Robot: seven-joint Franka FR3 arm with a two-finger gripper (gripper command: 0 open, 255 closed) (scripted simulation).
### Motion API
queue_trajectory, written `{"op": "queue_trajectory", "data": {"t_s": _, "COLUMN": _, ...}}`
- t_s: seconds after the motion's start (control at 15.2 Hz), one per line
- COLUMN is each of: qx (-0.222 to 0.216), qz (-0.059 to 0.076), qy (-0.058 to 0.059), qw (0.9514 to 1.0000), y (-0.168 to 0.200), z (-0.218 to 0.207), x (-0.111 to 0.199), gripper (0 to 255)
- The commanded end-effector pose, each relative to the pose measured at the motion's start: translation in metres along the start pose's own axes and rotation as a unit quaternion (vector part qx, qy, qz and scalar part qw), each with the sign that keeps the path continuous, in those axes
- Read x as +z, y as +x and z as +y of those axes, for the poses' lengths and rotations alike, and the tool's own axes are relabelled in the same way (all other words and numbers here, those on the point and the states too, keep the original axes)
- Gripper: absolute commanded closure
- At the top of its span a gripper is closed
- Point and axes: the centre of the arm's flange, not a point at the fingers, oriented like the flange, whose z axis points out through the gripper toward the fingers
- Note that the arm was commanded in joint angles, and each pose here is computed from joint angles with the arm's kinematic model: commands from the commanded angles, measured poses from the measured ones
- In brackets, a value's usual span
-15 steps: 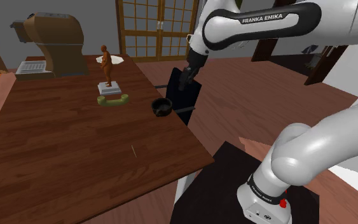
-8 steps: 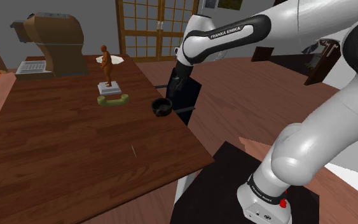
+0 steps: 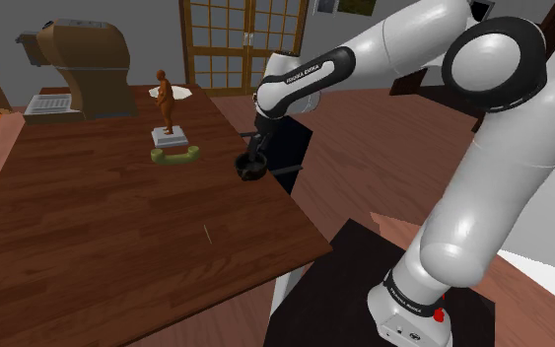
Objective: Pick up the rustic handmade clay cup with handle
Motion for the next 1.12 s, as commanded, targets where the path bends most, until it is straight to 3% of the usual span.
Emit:
{"op": "queue_trajectory", "data": {"t_s": 0.0, "qx": -0.005, "qz": -0.003, "qy": 0.0, "qw": 1.0, "y": 0.012, "z": 0.011, "x": 0.022, "gripper": 0}}
{"op": "queue_trajectory", "data": {"t_s": 0.46, "qx": -0.02, "qz": -0.015, "qy": -0.001, "qw": 0.9997, "y": 0.056, "z": 0.042, "x": 0.1, "gripper": 0}}
{"op": "queue_trajectory", "data": {"t_s": 1.06, "qx": -0.021, "qz": -0.016, "qy": -0.001, "qw": 0.9997, "y": 0.051, "z": 0.044, "x": 0.142, "gripper": 0}}
